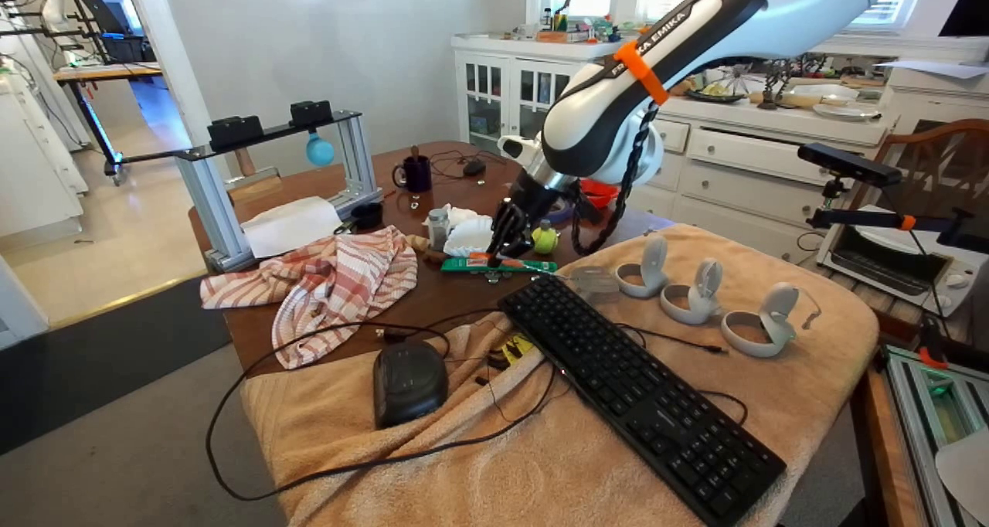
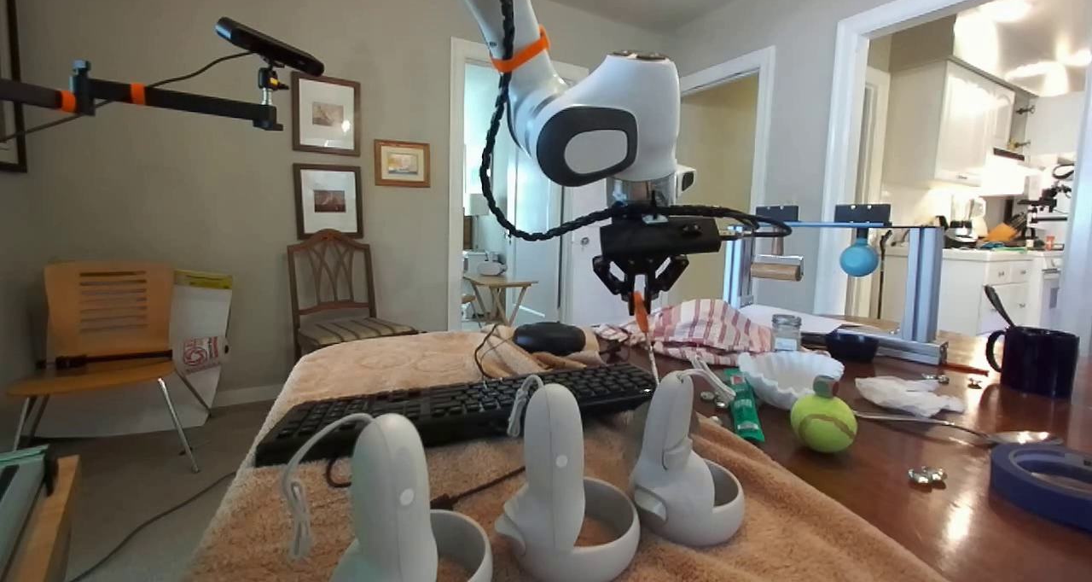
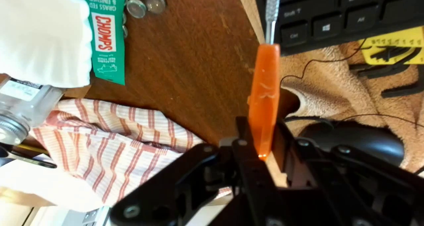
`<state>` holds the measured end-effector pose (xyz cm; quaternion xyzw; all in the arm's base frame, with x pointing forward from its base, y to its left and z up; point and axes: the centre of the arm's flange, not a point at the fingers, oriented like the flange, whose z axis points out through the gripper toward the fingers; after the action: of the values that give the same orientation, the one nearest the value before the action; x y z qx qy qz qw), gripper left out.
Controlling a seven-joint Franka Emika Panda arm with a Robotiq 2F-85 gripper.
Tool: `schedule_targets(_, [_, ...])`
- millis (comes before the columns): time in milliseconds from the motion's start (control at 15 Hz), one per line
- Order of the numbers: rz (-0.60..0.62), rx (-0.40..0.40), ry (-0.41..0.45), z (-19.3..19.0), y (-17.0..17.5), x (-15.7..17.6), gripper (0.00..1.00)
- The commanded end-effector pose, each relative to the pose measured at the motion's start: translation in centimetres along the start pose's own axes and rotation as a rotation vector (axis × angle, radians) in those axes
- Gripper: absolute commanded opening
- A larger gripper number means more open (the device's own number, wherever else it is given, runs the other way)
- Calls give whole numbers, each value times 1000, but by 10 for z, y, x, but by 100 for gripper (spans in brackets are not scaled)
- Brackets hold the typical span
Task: Place the fish slice underneath one console.
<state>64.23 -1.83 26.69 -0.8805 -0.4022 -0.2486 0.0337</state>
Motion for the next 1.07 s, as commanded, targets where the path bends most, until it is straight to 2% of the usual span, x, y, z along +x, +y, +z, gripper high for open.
schedule_targets(0, [29, -13, 109, -9, 3, -12, 5])
schedule_targets(200, [45, -9, 175, -17, 6, -20, 5])
schedule_targets(600, [34, 32, 255, -32, 15, -41, 5])
schedule_targets(1000, [70, 68, 295, -26, 13, -65, 5])
